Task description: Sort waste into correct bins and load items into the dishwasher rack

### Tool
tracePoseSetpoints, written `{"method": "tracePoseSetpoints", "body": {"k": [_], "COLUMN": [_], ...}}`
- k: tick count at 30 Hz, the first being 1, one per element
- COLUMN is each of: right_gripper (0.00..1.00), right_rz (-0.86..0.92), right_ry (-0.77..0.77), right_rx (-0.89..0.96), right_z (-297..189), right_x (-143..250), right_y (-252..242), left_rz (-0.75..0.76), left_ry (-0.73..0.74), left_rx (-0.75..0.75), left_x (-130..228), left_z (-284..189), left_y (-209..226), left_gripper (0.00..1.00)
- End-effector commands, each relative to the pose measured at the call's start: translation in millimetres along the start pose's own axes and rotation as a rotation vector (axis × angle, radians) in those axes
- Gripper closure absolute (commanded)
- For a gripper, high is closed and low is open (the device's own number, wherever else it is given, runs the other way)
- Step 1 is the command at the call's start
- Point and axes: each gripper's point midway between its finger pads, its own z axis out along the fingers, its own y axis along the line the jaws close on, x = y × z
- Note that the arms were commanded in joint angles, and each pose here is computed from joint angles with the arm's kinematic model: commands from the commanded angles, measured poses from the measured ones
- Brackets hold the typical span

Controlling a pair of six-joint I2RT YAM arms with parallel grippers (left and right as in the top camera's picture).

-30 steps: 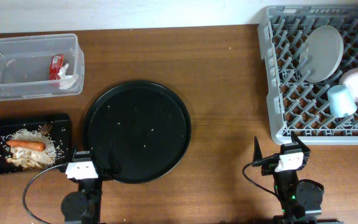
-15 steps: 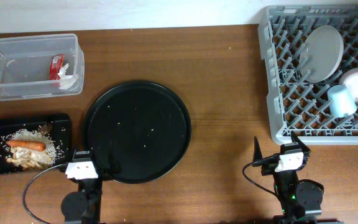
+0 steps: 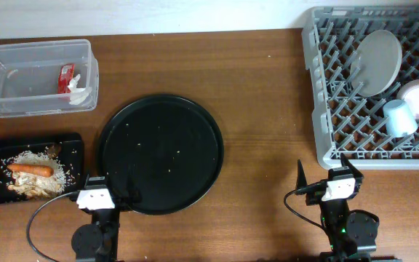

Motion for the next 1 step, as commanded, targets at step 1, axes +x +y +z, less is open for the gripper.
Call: {"method": "tracePoseSetpoints", "body": {"k": [1], "right_gripper": [0.02], "right_rz": [0.005], "right_ry": [0.006], "right_rx": [0.012], "right_z": [-0.1], "right_x": [2.8], "right_y": [-2.0], "left_rz": [0.016], "left_ry": [0.011], "left_rx": [0.023], "left_x": [2.7], "left_z": [0.0], "left_y": [-4.3], "left_gripper": [0.01]}}
